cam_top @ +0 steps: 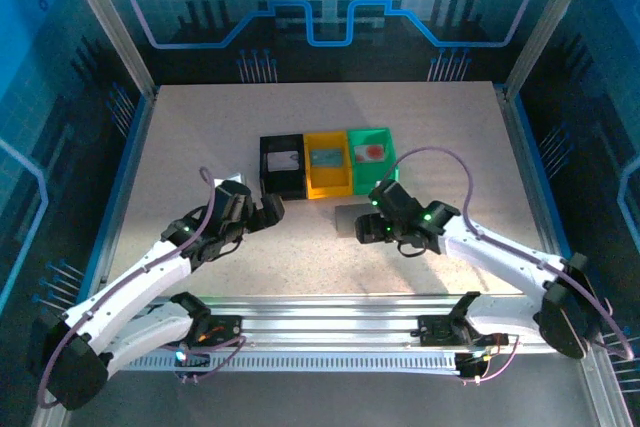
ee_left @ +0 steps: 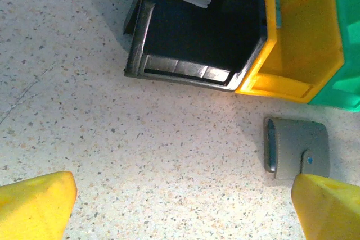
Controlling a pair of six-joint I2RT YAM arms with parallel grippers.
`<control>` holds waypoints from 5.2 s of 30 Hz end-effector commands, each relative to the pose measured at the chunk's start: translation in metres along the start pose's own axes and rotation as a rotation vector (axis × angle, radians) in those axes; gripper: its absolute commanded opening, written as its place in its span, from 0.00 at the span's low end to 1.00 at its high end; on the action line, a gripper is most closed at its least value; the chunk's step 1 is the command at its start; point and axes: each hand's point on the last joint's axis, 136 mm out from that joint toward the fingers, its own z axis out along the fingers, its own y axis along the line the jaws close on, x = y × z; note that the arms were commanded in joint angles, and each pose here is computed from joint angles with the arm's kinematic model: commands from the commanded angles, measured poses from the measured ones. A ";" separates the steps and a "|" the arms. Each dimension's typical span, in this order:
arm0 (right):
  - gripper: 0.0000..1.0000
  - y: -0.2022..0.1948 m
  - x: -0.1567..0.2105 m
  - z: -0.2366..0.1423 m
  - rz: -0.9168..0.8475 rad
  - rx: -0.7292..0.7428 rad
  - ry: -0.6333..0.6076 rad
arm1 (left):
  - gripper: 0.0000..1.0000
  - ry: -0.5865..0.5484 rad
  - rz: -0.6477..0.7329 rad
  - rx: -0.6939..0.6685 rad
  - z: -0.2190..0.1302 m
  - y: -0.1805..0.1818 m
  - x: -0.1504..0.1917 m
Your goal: Take the credit cards out of the card holder
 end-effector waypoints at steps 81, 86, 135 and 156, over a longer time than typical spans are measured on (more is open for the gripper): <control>0.00 0.073 -0.010 0.039 -0.267 -0.140 0.026 | 0.99 0.115 0.068 0.017 -0.001 -0.030 0.042; 0.00 0.088 -0.011 0.025 -0.322 -0.207 0.005 | 0.99 0.093 0.027 0.038 -0.007 -0.027 0.041; 0.00 0.093 -0.010 0.006 -0.563 -0.058 -0.034 | 0.99 0.082 -0.136 0.060 -0.024 -0.007 0.050; 0.00 0.020 0.068 0.027 -0.430 0.061 0.132 | 0.96 0.001 -0.246 0.077 -0.031 0.010 0.051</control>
